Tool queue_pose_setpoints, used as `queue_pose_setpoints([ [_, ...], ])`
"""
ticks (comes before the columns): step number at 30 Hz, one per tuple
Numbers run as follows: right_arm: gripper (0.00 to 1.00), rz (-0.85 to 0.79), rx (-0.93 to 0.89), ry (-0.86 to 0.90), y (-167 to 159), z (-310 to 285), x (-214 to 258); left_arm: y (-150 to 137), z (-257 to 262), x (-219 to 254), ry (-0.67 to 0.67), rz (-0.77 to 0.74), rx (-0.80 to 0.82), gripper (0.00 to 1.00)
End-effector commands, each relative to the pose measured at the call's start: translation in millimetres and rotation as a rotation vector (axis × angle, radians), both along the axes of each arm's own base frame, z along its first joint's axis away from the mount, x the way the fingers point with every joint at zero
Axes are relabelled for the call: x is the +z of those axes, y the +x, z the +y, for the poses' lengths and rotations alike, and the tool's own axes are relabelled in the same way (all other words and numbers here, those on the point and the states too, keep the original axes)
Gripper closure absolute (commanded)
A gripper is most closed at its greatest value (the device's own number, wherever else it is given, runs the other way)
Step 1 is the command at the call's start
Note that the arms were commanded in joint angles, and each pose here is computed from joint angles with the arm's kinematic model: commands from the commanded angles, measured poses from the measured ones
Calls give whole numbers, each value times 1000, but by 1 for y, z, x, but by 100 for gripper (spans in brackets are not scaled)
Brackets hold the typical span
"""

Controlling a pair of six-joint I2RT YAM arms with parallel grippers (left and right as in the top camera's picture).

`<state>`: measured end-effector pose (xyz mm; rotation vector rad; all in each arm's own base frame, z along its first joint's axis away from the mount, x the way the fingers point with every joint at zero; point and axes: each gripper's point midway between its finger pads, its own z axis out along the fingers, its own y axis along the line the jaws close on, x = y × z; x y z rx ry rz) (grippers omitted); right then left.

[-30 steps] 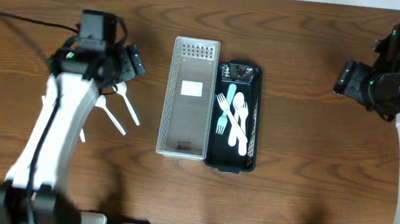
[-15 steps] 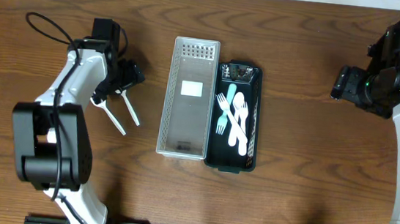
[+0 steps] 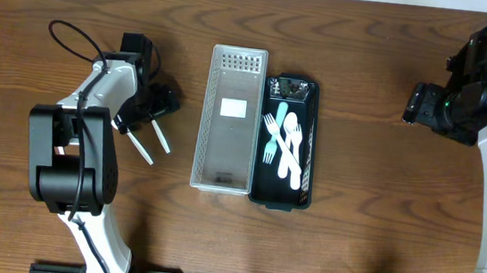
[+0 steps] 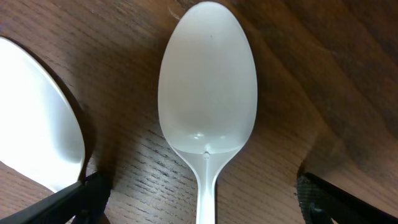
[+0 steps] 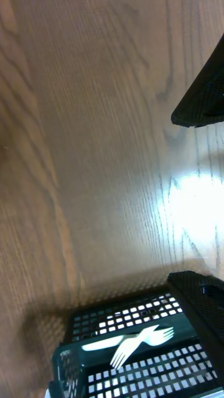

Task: Pack container
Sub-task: 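Move the left gripper over the white spoons and grasp one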

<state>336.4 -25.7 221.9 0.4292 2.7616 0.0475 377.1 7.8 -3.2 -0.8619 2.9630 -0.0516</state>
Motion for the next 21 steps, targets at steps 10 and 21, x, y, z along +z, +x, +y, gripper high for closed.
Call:
queue_pose_setpoints([
  [10, 24, 21, 5, 2, -4, -1, -4, -11, -3, -10, -26, 55, -10, 10],
  [21, 24, 24, 5, 2, -5, -1, -4, -17, -3, -10, -27, 77, -10, 62],
])
